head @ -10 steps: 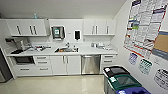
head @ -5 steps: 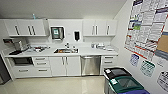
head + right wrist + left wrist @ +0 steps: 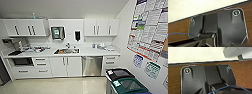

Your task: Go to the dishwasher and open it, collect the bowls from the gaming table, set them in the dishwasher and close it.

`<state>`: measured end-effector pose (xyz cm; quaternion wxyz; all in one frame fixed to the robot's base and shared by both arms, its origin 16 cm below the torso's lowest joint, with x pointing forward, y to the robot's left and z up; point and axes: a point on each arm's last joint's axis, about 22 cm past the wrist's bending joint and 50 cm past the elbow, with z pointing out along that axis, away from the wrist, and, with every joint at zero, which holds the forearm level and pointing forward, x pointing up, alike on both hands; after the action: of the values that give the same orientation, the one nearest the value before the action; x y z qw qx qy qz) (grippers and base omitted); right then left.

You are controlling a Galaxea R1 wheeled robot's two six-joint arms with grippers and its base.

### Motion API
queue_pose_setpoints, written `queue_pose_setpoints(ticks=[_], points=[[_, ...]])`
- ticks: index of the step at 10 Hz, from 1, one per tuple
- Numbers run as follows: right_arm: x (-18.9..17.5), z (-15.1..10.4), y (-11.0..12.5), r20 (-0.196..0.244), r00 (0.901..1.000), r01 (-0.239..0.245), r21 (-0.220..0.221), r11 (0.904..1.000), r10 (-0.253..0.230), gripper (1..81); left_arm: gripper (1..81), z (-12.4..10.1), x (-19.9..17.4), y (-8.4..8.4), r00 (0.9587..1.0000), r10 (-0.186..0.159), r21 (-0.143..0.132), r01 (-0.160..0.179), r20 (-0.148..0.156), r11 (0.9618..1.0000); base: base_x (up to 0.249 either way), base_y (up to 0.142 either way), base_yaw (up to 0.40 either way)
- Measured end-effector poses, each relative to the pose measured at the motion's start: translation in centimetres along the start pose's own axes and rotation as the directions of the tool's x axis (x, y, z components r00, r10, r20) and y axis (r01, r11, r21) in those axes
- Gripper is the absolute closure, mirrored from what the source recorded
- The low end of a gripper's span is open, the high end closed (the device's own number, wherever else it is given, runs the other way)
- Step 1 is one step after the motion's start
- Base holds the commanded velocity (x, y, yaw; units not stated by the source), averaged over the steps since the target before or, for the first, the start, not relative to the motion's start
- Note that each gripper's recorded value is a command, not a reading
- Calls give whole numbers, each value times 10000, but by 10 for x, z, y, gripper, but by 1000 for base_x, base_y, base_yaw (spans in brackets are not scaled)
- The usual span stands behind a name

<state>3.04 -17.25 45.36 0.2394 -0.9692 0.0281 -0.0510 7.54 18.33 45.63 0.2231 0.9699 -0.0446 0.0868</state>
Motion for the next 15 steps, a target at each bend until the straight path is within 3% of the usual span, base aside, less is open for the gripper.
queue_pose_setpoints(ticks=[3, 15], points=[[0, 0, -1, -8, 10000, 1, 8, 10000, -1, 10, 10, 0, 1, -1, 10000, -2, 8, 2, -12, 10000, 87, 74, 0], [0, -2, 6, -6, 10000, 3, -81, 10000, -3, 10, 10, 1, -2, 4, 10000, -10, -48, 10, 12, 10000, 110, 0, 0]])
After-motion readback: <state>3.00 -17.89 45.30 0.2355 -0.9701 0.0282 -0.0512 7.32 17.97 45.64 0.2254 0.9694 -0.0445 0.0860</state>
